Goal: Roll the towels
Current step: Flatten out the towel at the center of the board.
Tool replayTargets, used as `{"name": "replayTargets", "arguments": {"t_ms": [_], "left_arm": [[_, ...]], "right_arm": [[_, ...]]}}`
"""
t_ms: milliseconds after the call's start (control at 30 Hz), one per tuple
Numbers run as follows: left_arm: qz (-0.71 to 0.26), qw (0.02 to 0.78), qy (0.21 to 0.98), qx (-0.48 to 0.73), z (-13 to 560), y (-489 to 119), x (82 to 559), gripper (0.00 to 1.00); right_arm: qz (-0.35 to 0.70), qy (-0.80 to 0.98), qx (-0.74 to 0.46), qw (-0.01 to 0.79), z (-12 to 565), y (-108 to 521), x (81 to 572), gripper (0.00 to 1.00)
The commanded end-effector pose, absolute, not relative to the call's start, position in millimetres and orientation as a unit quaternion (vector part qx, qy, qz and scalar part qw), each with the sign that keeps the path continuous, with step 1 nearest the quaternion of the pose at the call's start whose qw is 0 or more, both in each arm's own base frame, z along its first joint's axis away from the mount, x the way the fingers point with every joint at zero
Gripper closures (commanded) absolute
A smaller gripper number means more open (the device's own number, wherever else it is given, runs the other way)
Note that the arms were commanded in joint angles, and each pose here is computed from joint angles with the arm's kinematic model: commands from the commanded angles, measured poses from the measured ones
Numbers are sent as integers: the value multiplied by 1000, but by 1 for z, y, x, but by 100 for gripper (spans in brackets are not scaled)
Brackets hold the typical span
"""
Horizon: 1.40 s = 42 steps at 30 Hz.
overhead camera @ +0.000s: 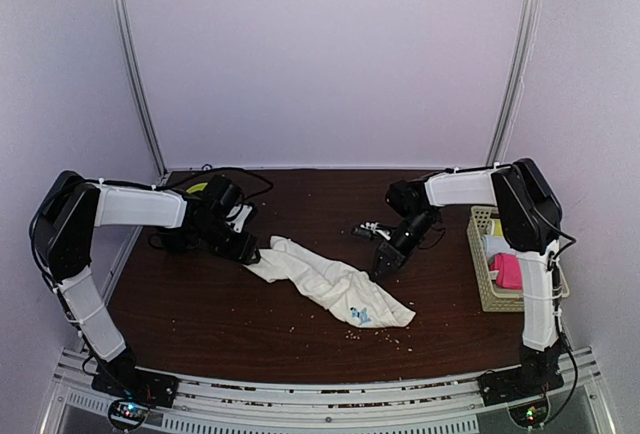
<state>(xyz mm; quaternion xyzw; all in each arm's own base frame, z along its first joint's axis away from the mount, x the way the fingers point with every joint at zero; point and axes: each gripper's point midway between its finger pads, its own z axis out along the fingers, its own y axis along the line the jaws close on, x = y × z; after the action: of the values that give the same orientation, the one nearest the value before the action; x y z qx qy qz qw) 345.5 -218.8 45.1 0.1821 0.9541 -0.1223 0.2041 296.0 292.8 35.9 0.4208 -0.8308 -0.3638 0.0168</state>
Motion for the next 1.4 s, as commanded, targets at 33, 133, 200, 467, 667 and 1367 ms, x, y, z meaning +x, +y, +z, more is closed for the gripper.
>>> {"name": "replayTargets", "arguments": {"t_ms": [33, 133, 200, 467, 667, 1367], "left_arm": [[-123, 219, 950, 185, 48, -220, 349, 35], [-120, 224, 949, 186, 52, -219, 350, 35], [-117, 228, 949, 185, 54, -217, 350, 35], [-155, 272, 926, 210, 98, -231, 350, 38], [-295, 360, 798, 382, 183, -329, 289, 36], [-177, 242, 812, 501, 75, -434, 265, 44]], "right_arm": [[-381, -814, 437, -15, 64, 303, 306, 93], [-378, -814, 441, -32, 75, 305, 311, 96], [-377, -812, 443, -46, 85, 305, 315, 98], [-369, -808, 452, -80, 112, 300, 314, 100], [-348, -818, 436, -137, 139, 293, 302, 100], [-319, -857, 379, -145, 113, 244, 328, 61]]}}
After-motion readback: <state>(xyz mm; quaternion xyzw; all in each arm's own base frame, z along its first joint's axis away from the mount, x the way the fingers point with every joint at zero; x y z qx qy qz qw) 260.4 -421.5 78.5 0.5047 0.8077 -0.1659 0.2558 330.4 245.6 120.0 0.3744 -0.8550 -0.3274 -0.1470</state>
